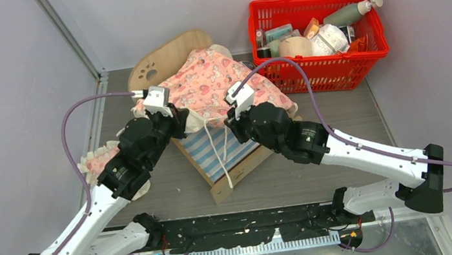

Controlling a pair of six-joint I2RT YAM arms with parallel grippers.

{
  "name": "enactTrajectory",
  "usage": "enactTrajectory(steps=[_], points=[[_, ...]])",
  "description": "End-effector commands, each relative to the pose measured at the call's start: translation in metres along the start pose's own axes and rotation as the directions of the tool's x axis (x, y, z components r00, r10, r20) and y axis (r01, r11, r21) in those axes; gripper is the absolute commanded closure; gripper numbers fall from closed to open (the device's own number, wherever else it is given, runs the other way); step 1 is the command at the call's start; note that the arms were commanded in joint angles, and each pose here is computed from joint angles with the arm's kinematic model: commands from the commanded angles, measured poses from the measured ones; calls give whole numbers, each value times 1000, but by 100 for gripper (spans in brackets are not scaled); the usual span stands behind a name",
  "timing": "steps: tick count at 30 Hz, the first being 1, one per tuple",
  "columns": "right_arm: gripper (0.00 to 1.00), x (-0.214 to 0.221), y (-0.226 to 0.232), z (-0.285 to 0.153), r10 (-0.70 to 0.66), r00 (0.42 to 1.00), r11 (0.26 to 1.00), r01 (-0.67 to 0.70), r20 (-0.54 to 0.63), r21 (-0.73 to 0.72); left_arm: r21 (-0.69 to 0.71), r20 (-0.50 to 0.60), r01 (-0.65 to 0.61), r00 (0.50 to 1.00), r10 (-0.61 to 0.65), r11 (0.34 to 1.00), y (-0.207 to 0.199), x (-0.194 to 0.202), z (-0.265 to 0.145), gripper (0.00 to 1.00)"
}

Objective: Set up the pet bed
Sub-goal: Cross the ropes on the bed frame.

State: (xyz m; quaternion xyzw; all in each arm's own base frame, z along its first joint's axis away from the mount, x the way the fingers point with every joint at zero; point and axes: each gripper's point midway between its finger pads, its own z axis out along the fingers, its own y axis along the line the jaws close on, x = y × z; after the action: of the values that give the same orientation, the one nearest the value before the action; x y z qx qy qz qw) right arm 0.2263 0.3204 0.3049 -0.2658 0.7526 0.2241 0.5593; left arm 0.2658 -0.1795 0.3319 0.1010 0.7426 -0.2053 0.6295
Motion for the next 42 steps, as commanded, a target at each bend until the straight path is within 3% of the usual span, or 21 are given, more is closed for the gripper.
enactTrajectory(steps=[1, 11, 17, 21, 22, 25, 26, 28, 29, 31, 32, 33, 34, 35, 38, 42], points=[[95, -36, -32, 10, -90, 993, 992, 83, 78, 91, -43, 39, -26, 999, 28, 999, 10, -3, 13, 100], [95, -92, -54, 11, -338, 933, 933, 315, 123, 172, -129, -43, -52, 998, 47, 990, 27, 23, 26, 100], [94, -70, -70, 42, -439, 897, 884, 421, 49, 205, -109, -85, 15, 996, -24, 994, 21, 38, 24, 100], [90, -48, -100, 65, -482, 876, 831, 469, -37, 299, -118, -118, 36, 992, -50, 992, 24, 52, 20, 100], [83, -49, -109, 68, -484, 874, 819, 469, -41, 330, -123, -124, 41, 991, -56, 992, 24, 55, 19, 100], [75, -42, -130, 80, -484, 868, 791, 489, -112, 369, -121, -133, 50, 989, -66, 991, 24, 60, 19, 100], [69, -56, -134, 79, -464, 880, 796, 464, -101, 388, -120, -135, 50, 989, -67, 991, 24, 61, 19, 100], [58, -41, -138, 73, -386, 898, 819, 439, -211, 370, -124, -134, 54, 988, -70, 991, 24, 61, 19, 100], [51, -54, -135, 67, -278, 946, 859, 323, -166, 398, -126, -133, 57, 988, -74, 990, 25, 61, 18, 100], [44, -32, -117, 54, -131, 971, 924, 193, -202, 330, -123, -128, 70, 988, -85, 990, 24, 61, 18, 100], [42, -32, -99, 45, -35, 986, 960, 79, -163, 270, -116, -125, 78, 988, -93, 990, 22, 60, 18, 100], [39, -7, -85, 43, -12, 981, 972, 56, -192, 229, -110, -126, 89, 987, -103, 990, 21, 61, 18, 100], [38, -18, -72, 32, 48, 992, 982, -25, -119, 189, -105, -125, 100, 986, -113, 989, 20, 61, 17, 100], [36, 8, -57, 29, 48, 987, 988, -25, -152, 152, -96, -129, 109, 984, -121, 989, 18, 62, 17, 100], [35, 3, -26, 5, 97, 993, 993, -93, -64, 67, -77, -137, 136, 980, -145, 988, 13, 66, 17, 100], [34, 12, 27, -10, 166, 986, 975, -164, 4, -149, -71, -141, 154, 976, -163, 985, 12, 68, 18, 100]])
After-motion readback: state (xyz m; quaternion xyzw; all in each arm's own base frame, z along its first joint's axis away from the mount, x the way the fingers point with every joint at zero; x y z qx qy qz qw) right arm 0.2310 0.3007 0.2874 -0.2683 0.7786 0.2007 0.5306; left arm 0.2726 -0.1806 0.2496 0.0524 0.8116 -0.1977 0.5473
